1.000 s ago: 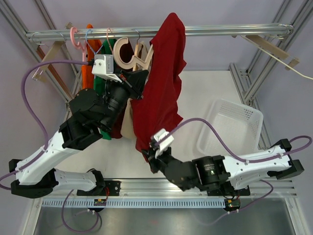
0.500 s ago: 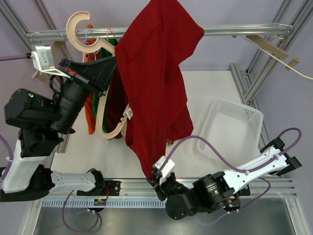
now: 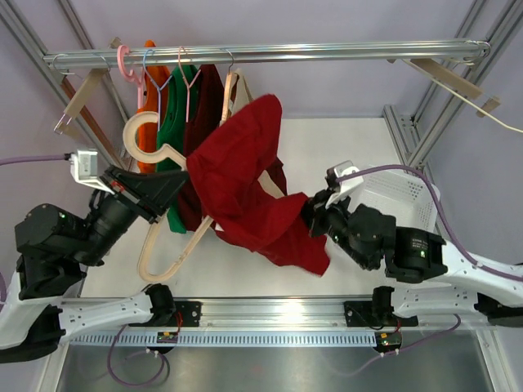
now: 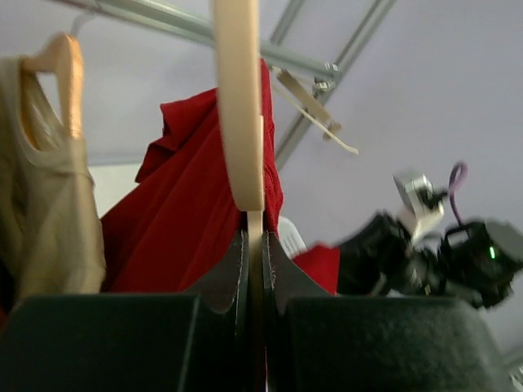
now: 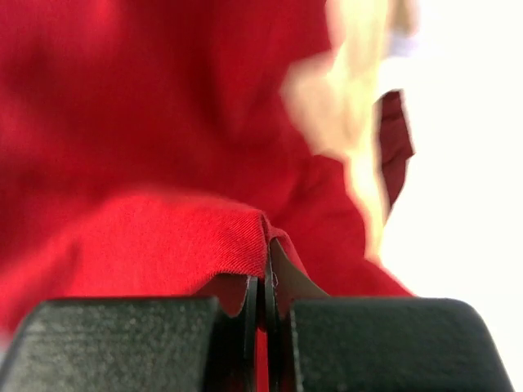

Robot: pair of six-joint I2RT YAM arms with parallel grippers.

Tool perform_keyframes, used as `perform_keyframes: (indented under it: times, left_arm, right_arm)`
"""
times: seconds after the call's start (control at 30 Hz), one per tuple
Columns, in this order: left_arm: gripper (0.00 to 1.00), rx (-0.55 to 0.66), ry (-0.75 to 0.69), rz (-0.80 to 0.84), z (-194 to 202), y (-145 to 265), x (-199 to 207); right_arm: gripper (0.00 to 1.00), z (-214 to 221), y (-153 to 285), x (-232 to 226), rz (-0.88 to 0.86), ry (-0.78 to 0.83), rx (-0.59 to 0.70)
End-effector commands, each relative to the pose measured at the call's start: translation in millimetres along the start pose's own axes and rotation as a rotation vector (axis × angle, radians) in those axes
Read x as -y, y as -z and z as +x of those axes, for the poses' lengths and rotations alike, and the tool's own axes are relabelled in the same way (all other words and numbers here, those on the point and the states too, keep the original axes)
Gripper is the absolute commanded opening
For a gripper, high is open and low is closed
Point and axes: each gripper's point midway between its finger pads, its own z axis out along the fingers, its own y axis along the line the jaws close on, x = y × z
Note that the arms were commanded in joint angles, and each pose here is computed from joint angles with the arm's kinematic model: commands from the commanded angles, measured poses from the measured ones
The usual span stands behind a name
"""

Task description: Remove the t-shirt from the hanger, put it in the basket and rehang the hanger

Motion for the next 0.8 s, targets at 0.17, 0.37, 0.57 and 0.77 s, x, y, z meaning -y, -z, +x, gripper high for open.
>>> perform_keyframes:
  times: [0.17,0.37,0.57,0.77]
  left_arm:
    - [0.0,-0.128,0.106,0.261,29,17,44]
    - [0.0,-0.172,0.12,0.363,34,31,58]
    - [0.0,-0.212,0.145,0.417,40,35,69]
    - [0.0,-0.237,0.166,0.448,43,36,76]
  right_arm:
    - [0.0,-58,-15,41,-0.055,0.036,0.166]
    - [0.03,-37,-22,44,-0.237,0.017,0.167]
    - [0.97,-10,-27,45,-0.281,-0.003,0.147]
    - [0.99,-9,-44,25,-0.388,-0.03,0.162]
